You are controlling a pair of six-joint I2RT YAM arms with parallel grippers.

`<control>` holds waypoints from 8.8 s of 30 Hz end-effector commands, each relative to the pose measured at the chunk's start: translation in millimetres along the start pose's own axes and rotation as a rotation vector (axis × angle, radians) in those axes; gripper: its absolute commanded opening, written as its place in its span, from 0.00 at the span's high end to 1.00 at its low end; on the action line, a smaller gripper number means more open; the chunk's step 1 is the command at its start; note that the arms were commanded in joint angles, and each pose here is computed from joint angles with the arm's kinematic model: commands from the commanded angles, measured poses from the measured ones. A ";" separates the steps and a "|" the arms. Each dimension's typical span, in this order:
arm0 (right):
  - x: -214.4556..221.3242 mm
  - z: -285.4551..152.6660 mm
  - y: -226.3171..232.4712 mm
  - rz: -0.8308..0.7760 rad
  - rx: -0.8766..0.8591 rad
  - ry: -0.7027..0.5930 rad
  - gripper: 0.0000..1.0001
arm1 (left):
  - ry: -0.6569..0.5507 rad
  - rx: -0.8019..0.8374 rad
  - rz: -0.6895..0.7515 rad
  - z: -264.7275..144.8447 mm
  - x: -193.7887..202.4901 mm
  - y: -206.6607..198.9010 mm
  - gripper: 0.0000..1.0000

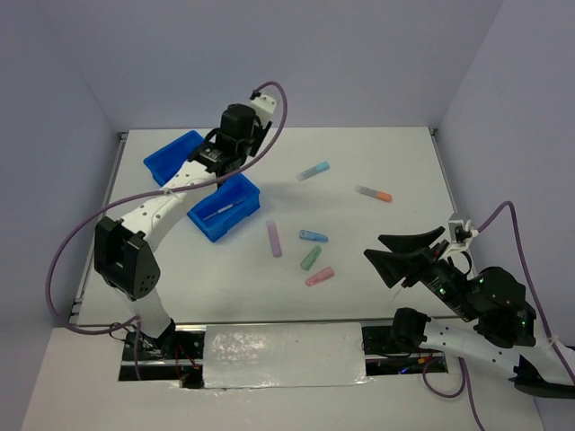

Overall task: Sort the stationery into containers
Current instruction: Place the stationery in the storage box, then pick up the stationery from the center of the board, then place the stationery in the storage box, then pick up the stationery from the center of the board, then place the stationery in the storage box.

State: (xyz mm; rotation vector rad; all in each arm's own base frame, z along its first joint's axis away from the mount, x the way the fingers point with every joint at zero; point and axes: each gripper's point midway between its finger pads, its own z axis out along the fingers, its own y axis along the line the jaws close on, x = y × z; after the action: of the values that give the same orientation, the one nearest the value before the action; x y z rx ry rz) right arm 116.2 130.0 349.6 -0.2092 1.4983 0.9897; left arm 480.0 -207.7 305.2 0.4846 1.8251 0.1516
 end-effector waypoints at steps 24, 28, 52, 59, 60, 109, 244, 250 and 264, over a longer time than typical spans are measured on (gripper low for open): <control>19.7 6.0 7.3 -0.009 -0.064 0.022 0.27 | 0.238 -0.017 0.144 31.6 183.6 62.5 0.87; 19.6 11.9 10.4 -0.018 -0.064 0.029 0.27 | 0.243 -0.011 0.127 28.4 187.9 62.7 0.74; 103.9 100.2 -49.9 -0.149 0.294 0.428 0.00 | -0.038 -0.323 -0.675 -141.0 34.9 147.7 0.01; 173.9 111.4 -100.2 -0.142 0.495 0.667 0.00 | -0.175 0.079 -0.668 -214.2 45.5 80.5 0.01; 181.0 108.7 -104.3 -0.143 0.523 0.696 0.00 | -0.185 0.112 -0.661 -225.3 56.1 72.3 0.01; 319.7 135.4 -124.1 -0.042 0.809 0.843 1.00 | 0.166 0.172 -0.707 -203.0 170.8 15.9 0.01; 329.5 105.2 -104.0 0.216 0.899 0.556 1.00 | 0.130 0.327 -0.680 -209.3 158.9 4.2 0.01; 265.4 139.3 -64.3 0.072 0.540 0.445 1.00 | 0.083 0.779 -0.892 -228.3 137.3 -66.7 0.01; 164.4 180.1 27.5 0.018 0.139 0.257 1.00 | 0.145 0.810 -1.061 -215.7 89.9 -132.1 0.17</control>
State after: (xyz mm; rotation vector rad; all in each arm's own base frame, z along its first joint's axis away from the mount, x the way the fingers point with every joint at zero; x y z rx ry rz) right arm 196.6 322.4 192.9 -0.1903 1.9348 0.7900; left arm 205.3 -257.6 227.3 0.0654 2.0785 -1.3420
